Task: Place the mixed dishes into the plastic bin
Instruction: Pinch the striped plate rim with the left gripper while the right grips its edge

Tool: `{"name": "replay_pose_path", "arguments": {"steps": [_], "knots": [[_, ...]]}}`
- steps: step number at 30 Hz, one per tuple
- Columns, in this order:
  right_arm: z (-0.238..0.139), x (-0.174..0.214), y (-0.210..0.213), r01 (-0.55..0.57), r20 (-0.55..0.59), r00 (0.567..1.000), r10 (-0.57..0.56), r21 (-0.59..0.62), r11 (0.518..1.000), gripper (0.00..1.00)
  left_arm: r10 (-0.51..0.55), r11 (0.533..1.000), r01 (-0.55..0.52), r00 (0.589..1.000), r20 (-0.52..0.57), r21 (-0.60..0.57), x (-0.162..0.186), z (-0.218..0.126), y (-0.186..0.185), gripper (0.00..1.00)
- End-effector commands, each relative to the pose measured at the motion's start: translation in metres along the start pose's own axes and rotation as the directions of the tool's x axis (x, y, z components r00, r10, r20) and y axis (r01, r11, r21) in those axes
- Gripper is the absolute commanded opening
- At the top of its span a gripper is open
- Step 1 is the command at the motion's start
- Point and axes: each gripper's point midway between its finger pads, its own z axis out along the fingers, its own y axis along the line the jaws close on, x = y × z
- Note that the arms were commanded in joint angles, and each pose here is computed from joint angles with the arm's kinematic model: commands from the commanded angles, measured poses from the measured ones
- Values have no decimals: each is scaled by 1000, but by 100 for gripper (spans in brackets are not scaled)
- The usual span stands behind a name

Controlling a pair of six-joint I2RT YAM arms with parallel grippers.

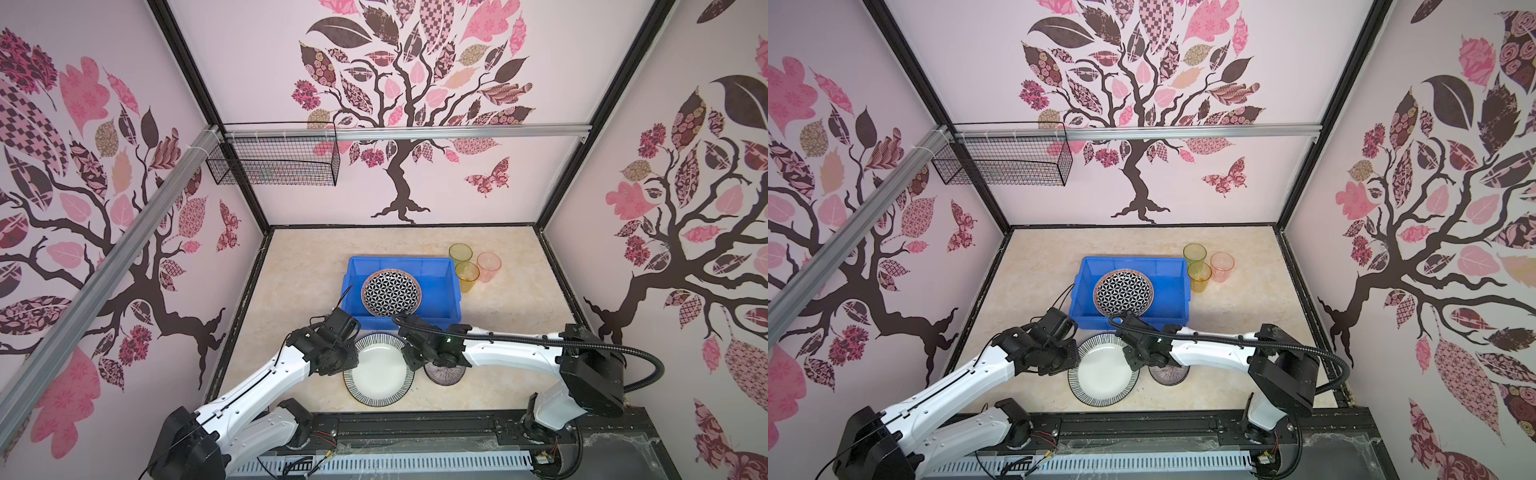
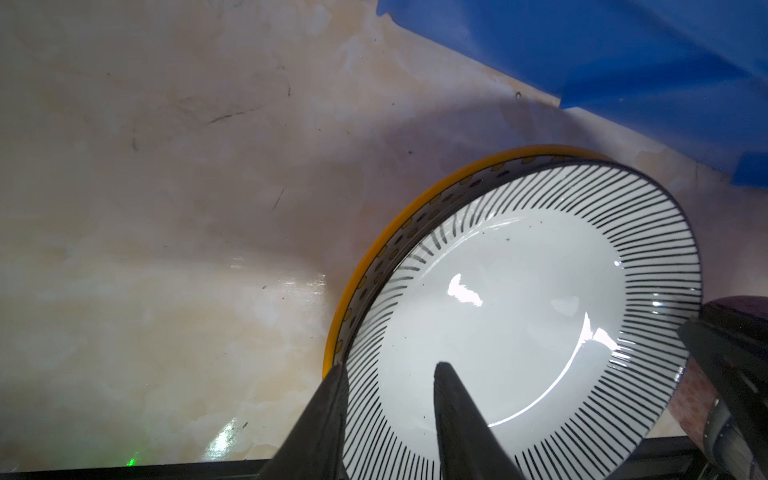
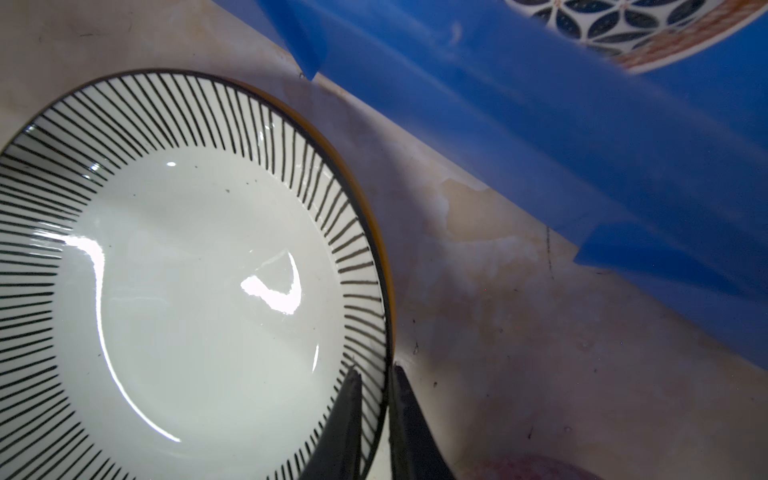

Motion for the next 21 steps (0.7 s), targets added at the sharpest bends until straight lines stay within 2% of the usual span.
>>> {"name": "replay_pose_path", "arguments": {"steps": [1,7,21], "knots": [[5,4,6,14,-28,1000,-14,-11,1000,16,-22,1000,23,999,24,-18,1,1,8,39],[9,7,10,12,-44,999,-14,-31,999,16,-60,996,63,997,51,-59,2,-2,22,46],[16,17,13,2,-81,997,-6,-52,999,16,-88,996,88,996,-5,-2,18,11,18,48]]}}
